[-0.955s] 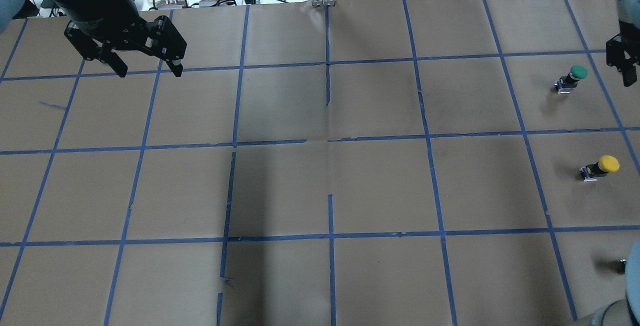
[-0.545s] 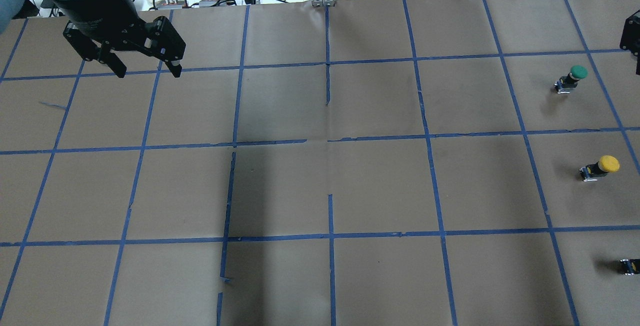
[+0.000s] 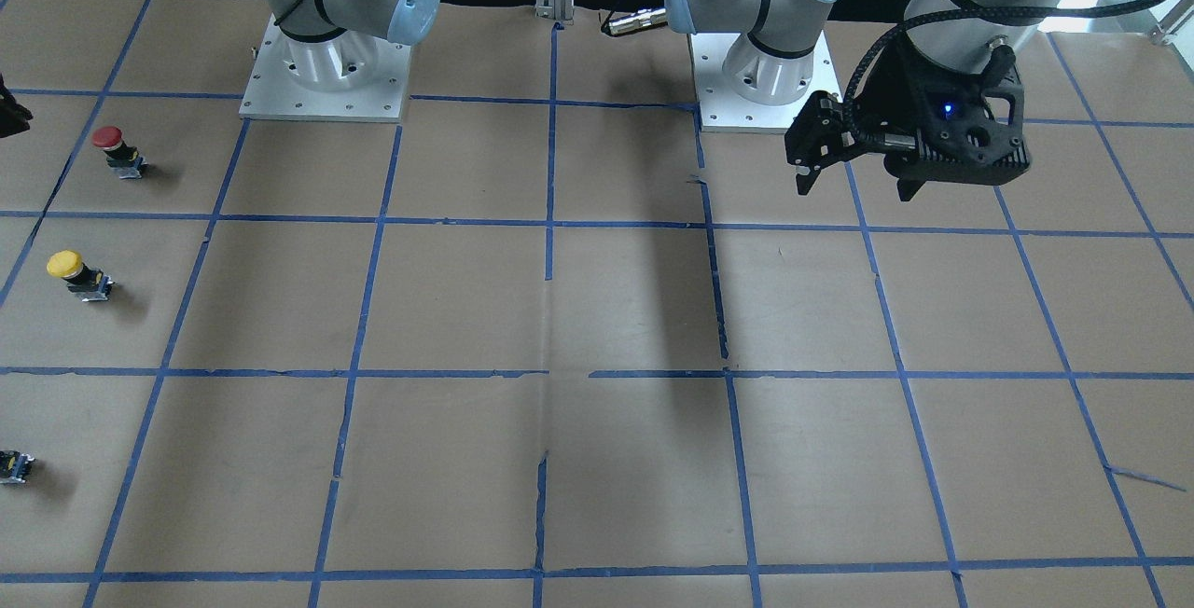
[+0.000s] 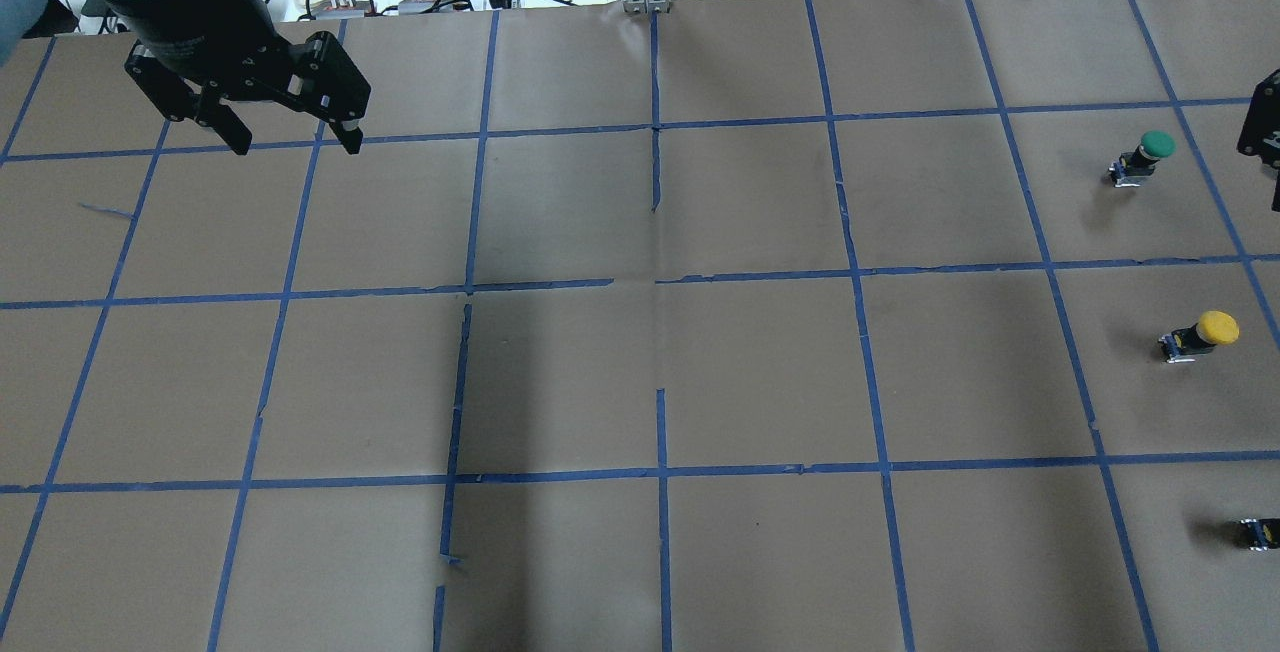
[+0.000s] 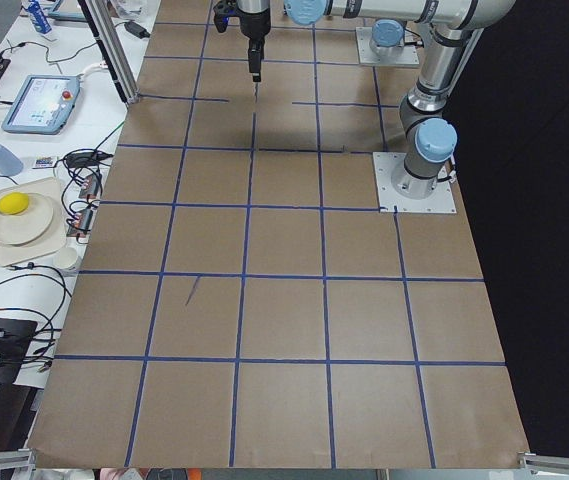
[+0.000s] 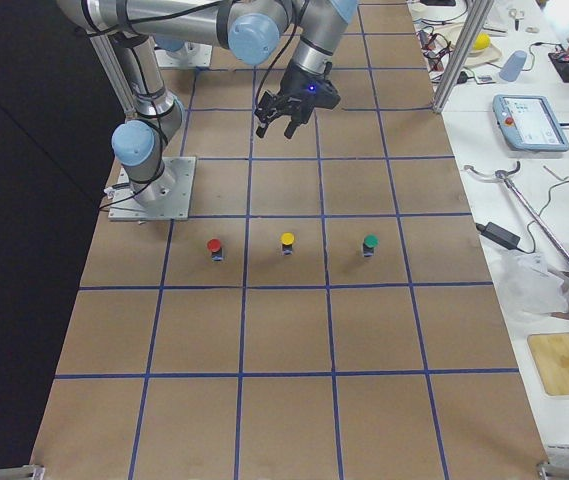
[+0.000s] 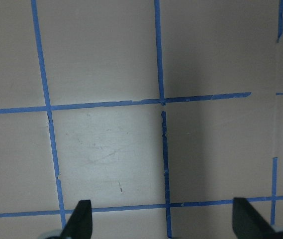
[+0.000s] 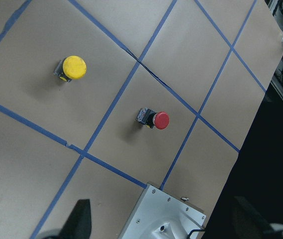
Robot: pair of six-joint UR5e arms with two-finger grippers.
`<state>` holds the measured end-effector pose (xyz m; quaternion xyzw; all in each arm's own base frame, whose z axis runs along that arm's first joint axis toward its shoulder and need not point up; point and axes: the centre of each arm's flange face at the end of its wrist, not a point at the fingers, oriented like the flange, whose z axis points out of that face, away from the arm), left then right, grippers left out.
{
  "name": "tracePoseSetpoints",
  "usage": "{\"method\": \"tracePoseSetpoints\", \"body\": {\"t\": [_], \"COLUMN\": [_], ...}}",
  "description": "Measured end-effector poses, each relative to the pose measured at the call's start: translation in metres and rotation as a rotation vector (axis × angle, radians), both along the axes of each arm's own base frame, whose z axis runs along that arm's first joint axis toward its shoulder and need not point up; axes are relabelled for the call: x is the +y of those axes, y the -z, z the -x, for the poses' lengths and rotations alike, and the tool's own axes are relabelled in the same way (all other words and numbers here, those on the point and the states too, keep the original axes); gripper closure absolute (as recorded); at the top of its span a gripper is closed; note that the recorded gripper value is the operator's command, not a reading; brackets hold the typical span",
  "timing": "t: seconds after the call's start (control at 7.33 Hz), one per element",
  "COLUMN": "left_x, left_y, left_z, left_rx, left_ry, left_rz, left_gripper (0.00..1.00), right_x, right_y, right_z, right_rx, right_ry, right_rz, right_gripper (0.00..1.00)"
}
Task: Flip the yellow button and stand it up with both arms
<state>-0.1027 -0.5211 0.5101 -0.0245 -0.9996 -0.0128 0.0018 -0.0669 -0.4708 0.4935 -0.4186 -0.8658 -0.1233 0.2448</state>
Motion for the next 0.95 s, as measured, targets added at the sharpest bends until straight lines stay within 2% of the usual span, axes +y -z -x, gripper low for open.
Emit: {"method": "tracePoseSetpoints", "body": {"t": [0.14, 0.27, 0.41, 0.68, 0.82, 0.95], "left_x": [0.001, 0.001, 0.002, 0.002, 0.002, 0.002], "left_y": [0.0, 0.0, -0.001, -0.001, -0.001, -0.001], "left_z": [0.0, 0.0, 0.0, 0.0, 0.0, 0.0], "left_rx": [0.0, 0.0, 0.0, 0.0, 0.0, 0.0], "left_ry": [-0.001, -0.001, -0.002, -0.002, -0.001, -0.001], "left_rz": [-0.001, -0.001, 0.0, 0.0, 0.0, 0.001], "left_gripper": [0.0, 0.0, 0.0, 0.0, 0.0, 0.0], "right_x": [0.0, -0.005, -0.015, -0.031, -0.032, -0.031], "right_y": [0.003, 0.004, 0.004, 0.007, 0.012, 0.015], "right_z": [-0.009, -0.027, -0.055, -0.135, -0.18, -0.21], "right_rx": [-0.084, -0.186, -0.271, -0.375, -0.407, -0.427], "right_ry": [-0.083, -0.172, -0.29, -0.505, -0.593, -0.649], "right_rz": [-0.019, 0.003, 0.055, 0.137, 0.146, 0.152], "right_gripper": [0.01, 0.01, 0.01, 0.0, 0.0, 0.0]}}
